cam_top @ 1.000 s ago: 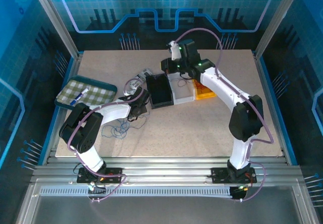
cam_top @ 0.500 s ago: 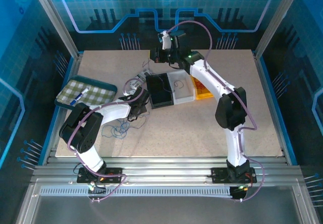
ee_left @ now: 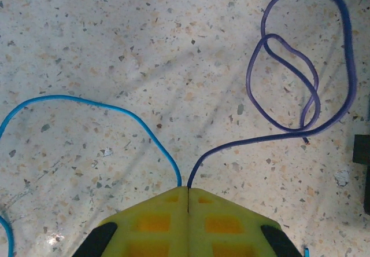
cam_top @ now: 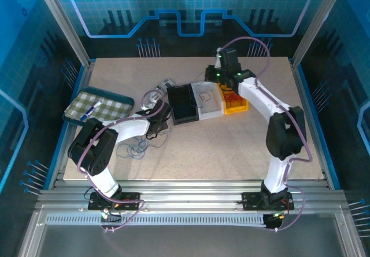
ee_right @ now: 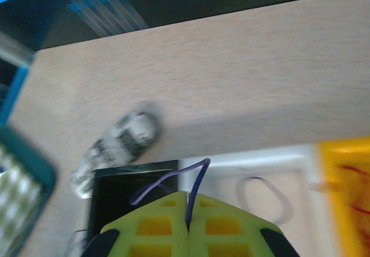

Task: Untangle the cables

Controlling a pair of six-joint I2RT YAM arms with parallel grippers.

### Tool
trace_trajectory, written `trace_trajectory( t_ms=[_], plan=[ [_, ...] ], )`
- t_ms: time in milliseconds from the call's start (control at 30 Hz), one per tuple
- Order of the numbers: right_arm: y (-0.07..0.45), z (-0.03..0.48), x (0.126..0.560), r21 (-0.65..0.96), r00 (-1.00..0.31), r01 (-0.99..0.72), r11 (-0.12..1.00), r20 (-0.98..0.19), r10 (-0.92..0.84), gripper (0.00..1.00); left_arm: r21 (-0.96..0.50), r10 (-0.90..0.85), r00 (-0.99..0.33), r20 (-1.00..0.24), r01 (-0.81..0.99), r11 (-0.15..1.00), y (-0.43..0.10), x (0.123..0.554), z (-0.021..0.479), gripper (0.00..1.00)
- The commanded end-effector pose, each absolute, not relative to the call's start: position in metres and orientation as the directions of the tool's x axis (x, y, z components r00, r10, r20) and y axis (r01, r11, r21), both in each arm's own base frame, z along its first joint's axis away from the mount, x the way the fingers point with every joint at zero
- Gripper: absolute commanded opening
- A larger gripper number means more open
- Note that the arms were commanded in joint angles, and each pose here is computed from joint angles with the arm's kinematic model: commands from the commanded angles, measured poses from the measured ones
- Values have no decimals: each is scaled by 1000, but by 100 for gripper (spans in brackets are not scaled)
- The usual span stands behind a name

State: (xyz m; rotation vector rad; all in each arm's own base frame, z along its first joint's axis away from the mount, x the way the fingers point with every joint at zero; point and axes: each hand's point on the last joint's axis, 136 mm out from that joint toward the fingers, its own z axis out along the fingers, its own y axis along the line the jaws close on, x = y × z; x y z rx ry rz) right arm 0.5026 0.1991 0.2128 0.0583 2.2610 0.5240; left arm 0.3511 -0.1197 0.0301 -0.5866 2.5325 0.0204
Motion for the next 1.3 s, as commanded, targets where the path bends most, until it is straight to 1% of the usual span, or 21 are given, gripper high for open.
trace_trajectory(
  t_ms=[0,200,333,400,500,700,800,967,1067,1267],
  plan=[
    [164,235,493,273,-593,-31,962,-779,202,0,-80,-406,-757,-513,-429,900,-114,351,30,0],
    [113,239,470,179,-507,150,972,-830,231,0,-82,-410,-759,-505,-431,899,-116,353,28,0],
    [90,251,463,100,-467,221,970,-862,195,0,-83,-409,-761,-503,-429,900,-117,354,27,0],
    [88,260,462,124,-440,207,971,-874,205,0,-82,-410,-762,-501,-430,899,-118,355,27,0],
    [100,273,464,170,-419,141,975,-882,214,1,-80,-410,-763,-500,-430,899,-118,355,26,0],
    [139,258,474,185,-494,21,983,-853,171,1,-84,-408,-769,-492,-424,902,-122,358,24,0],
    [158,242,479,202,-543,-24,979,-825,156,2,-83,-409,-769,-491,-426,901,-121,358,25,0],
    [197,212,485,274,-645,-143,951,-755,121,2,-110,-411,-758,-507,-416,903,-122,358,32,0],
    [208,188,487,269,-704,-142,953,-704,94,1,-129,-414,-748,-519,-410,903,-121,357,39,0],
    [212,156,497,193,-728,-120,974,-684,46,2,-163,-437,-725,-532,-419,893,-119,354,52,0]
  ],
)
